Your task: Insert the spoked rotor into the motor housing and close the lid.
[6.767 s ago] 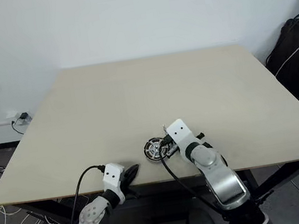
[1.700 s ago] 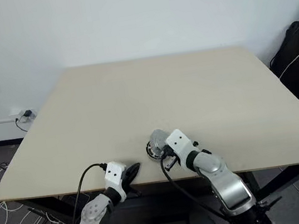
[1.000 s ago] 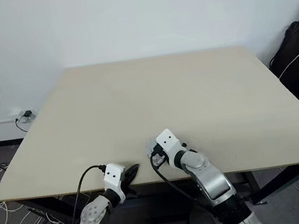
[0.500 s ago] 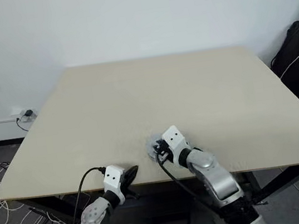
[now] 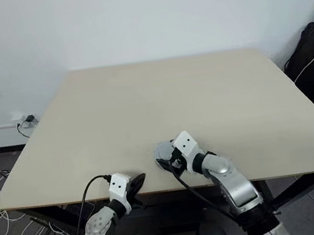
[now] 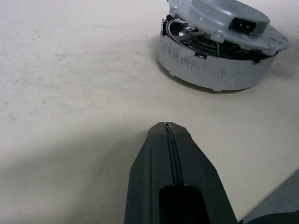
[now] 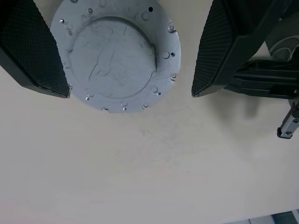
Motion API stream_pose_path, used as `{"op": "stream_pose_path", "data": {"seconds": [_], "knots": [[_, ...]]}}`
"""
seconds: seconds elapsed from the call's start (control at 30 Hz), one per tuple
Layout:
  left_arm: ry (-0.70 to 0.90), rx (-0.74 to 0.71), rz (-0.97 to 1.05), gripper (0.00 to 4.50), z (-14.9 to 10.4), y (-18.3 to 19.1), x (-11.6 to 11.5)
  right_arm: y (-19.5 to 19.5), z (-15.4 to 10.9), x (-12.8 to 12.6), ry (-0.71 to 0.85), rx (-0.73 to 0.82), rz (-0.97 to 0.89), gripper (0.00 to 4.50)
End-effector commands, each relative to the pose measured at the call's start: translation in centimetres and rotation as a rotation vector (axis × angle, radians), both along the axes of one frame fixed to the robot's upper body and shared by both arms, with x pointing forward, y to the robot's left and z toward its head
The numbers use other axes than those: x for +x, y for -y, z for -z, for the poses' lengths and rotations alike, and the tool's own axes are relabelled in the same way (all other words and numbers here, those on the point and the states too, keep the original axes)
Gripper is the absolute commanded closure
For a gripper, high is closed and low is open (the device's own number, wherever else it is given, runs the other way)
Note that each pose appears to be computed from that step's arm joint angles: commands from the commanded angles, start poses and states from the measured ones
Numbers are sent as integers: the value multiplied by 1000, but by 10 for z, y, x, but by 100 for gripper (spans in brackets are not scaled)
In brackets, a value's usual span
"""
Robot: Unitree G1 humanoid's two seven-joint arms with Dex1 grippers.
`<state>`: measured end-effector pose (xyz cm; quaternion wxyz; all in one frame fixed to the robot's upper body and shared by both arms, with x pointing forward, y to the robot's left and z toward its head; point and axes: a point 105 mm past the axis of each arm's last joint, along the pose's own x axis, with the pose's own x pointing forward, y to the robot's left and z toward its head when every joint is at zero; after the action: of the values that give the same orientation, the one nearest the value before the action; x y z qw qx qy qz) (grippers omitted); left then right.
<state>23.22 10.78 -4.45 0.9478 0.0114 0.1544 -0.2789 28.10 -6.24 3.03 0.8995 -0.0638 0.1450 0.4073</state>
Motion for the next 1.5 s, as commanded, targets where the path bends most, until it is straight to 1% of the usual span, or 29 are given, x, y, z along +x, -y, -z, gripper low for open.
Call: {"op": "stream_pose_path", "data": {"seconds": [0.03,0.17,0.37,0.6,0.63,0.7,0.73,0.77,1.13,1.33,1.5], "knots": [[51,-14,4,450,-15,4,6,-5,-8,10,36,22,-8,5],[56,-13,1,450,-19,4,6,-4,-2,19,15,24,13,5],[61,-14,-6,450,-25,5,5,-4,9,26,-7,-2,16,5],[64,-15,-12,450,-30,6,6,-2,19,25,-34,-20,22,5],[64,-16,-12,450,-30,7,6,-2,20,25,-36,-21,25,43],[63,-16,-11,450,-31,7,6,-1,20,24,-38,-20,29,97],[63,-16,-10,450,-31,7,6,-1,21,23,-38,-18,30,121],[63,-16,-9,450,-31,8,6,-1,20,23,-38,-17,31,127],[61,-15,0,450,-34,9,7,-3,21,21,-49,-28,47,127],[60,-17,-3,450,-35,9,5,-4,26,22,-69,-83,76,127],[59,-17,-10,450,-36,9,4,-5,31,21,-98,-150,52,127]]}}
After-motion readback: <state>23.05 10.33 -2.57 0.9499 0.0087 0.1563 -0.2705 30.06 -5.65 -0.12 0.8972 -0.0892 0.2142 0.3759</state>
